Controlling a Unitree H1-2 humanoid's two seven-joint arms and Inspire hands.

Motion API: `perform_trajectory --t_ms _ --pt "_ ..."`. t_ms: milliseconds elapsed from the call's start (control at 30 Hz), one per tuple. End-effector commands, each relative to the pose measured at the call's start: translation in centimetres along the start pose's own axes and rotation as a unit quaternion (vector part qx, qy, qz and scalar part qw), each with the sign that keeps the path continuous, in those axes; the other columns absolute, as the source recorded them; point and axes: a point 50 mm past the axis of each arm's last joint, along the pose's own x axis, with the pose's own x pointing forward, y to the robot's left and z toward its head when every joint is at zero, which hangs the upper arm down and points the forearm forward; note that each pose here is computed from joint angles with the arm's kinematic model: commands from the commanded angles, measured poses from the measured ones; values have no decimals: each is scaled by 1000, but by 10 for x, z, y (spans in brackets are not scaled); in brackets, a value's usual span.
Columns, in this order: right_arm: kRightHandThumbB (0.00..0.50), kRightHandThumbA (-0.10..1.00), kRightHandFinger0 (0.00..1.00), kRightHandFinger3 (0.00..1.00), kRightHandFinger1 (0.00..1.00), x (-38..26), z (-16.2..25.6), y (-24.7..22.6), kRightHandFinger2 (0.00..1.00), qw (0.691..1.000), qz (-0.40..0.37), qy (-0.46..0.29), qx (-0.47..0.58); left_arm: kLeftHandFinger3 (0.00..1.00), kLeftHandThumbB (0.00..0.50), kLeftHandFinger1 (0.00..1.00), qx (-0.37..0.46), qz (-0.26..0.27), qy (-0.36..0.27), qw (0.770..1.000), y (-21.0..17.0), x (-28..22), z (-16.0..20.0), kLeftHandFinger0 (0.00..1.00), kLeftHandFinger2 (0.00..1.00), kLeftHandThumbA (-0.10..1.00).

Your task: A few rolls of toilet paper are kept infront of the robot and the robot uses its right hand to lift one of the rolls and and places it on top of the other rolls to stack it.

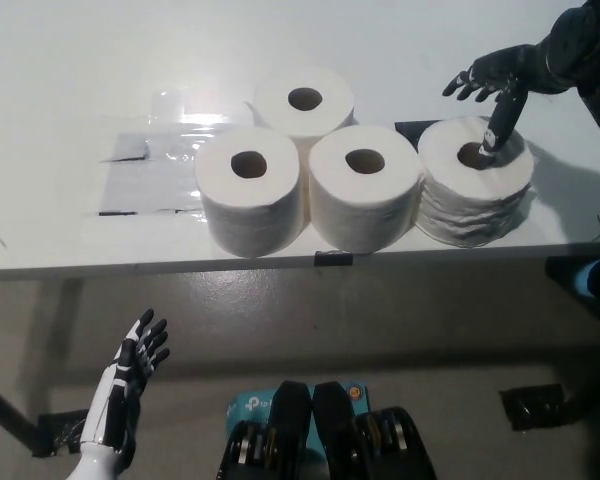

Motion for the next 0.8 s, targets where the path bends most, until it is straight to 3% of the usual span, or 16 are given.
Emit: perform_trajectory --t_ms 0,33,67,167,267,300,367,500,767 --pt "400 1000 1000 1000 1000 -26 7 -37 1000 997 -71 5 20 1000 201 1000 2 -3 -31 1000 4 1 10 1000 1000 1000" --pt "357 1000 1000 1000 1000 -30 7 -43 1000 998 -53 -20 18 1000 194 1000 3 -3 -31 1000 4 1 10 1000 1000 1000" --pt "345 1000 1000 1000 1000 -32 8 -45 1000 998 -44 -30 14 1000 192 1000 4 -2 -31 1000 5 1 10 1000 1000 1000" --pt "393 1000 1000 1000 1000 -37 8 -52 1000 998 -58 -25 27 1000 200 1000 4 -4 -30 1000 5 0 10 1000 1000 1000" --pt "367 1000 1000 1000 1000 -39 8 -53 1000 997 -53 -44 43 1000 199 1000 5 -4 -28 1000 5 -2 10 1000 1000 1000" --pt "323 1000 1000 1000 1000 -38 6 -52 1000 997 -53 -40 43 1000 194 1000 6 -4 -29 1000 5 -2 10 1000 1000 1000" --pt "359 1000 1000 1000 1000 -34 4 -49 1000 998 -53 -19 39 1000 188 1000 7 -6 -29 1000 5 -2 10 1000 1000 1000" --pt "355 1000 1000 1000 1000 -30 4 -44 1000 998 -43 -18 35 1000 178 1000 8 -7 -28 1000 5 -4 9 1000 1000 1000" --pt "404 1000 1000 1000 1000 -16 2 -29 1000 999 -41 5 5 1000 187 1000 3 0 -29 1000 4 -4 9 1000 1000 1000"
